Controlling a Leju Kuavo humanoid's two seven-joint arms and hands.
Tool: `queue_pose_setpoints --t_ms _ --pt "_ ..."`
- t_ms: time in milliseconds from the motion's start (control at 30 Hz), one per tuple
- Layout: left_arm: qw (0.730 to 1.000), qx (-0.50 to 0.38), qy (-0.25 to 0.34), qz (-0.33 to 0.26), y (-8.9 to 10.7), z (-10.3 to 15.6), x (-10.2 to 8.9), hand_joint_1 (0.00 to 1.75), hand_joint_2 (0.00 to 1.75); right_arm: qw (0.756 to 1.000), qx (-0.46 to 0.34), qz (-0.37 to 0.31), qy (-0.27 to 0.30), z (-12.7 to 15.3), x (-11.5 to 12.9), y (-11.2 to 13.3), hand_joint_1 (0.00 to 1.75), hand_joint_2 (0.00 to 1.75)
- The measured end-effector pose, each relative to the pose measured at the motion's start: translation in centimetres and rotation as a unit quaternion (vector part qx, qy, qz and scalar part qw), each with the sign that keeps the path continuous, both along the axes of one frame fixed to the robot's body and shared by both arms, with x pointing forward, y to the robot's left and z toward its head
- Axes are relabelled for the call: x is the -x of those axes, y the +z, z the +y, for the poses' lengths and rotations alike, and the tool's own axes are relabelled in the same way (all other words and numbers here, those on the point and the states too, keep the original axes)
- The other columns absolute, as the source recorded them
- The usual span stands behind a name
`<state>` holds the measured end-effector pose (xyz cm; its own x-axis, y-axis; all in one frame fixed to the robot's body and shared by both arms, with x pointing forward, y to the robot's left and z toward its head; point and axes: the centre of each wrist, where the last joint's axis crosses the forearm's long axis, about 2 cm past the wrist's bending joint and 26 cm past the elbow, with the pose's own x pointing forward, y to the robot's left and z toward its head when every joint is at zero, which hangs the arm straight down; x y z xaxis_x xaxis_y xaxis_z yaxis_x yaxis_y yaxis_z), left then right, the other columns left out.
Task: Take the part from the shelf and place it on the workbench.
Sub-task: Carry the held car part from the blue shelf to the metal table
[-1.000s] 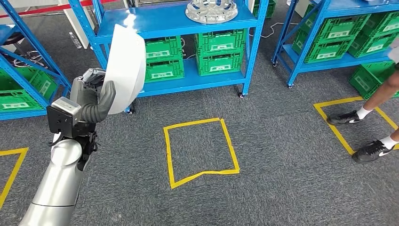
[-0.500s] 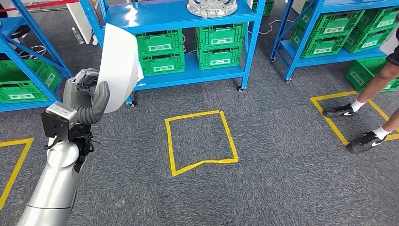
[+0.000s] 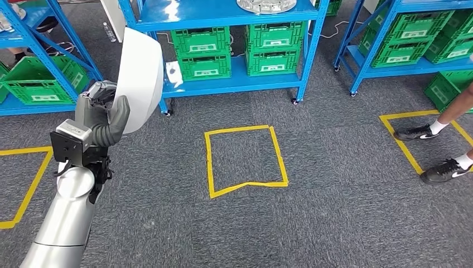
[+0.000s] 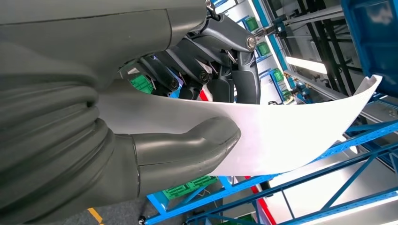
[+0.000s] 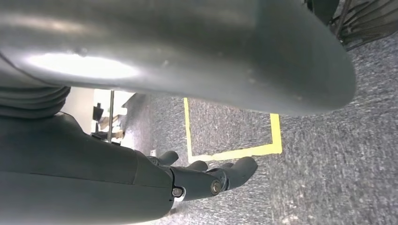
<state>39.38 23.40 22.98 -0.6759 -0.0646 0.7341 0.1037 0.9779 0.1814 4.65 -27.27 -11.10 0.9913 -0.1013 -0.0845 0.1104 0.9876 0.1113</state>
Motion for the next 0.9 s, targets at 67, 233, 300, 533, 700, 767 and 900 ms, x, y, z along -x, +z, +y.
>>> queue_pose_setpoints --t_ms 67,233,300,533,700,767,900 --pt "1.0 -0.001 0.0 -0.002 0.2 0.0 -0.1 1.75 1.75 1.0 -0.001 0.0 0.0 0.0 0.0 0.0 0.0 0.0" --pt "1.0 -0.002 0.0 0.003 0.0 0.0 -0.2 1.75 1.75 1.0 -0.002 0.001 0.0 0.0 0.1 0.0 0.0 0.0" --pt "1.0 -0.001 0.0 0.002 0.2 0.0 -0.3 1.75 1.75 1.0 -0.002 0.0 0.001 0.0 0.1 0.0 0.0 0.0" --pt "1.0 0.002 -0.002 -0.005 0.7 -0.3 -0.5 1.75 1.75 1.0 -0.003 0.0 0.001 0.0 0.0 0.0 0.0 0.0" --pt "1.0 0.004 -0.005 -0.001 0.5 -0.7 -0.4 1.75 1.75 1.0 -0.002 0.003 0.002 0.0 0.3 0.0 0.0 0.0" --pt "1.0 0.004 -0.005 0.001 0.4 -0.8 -0.3 1.75 1.75 1.0 -0.002 0.004 0.002 0.0 0.4 0.0 0.0 0.0" --pt "1.0 0.006 -0.006 0.0 0.5 -1.0 -0.3 1.75 1.75 1.0 -0.002 -0.001 0.002 0.0 0.3 0.0 0.0 0.0"
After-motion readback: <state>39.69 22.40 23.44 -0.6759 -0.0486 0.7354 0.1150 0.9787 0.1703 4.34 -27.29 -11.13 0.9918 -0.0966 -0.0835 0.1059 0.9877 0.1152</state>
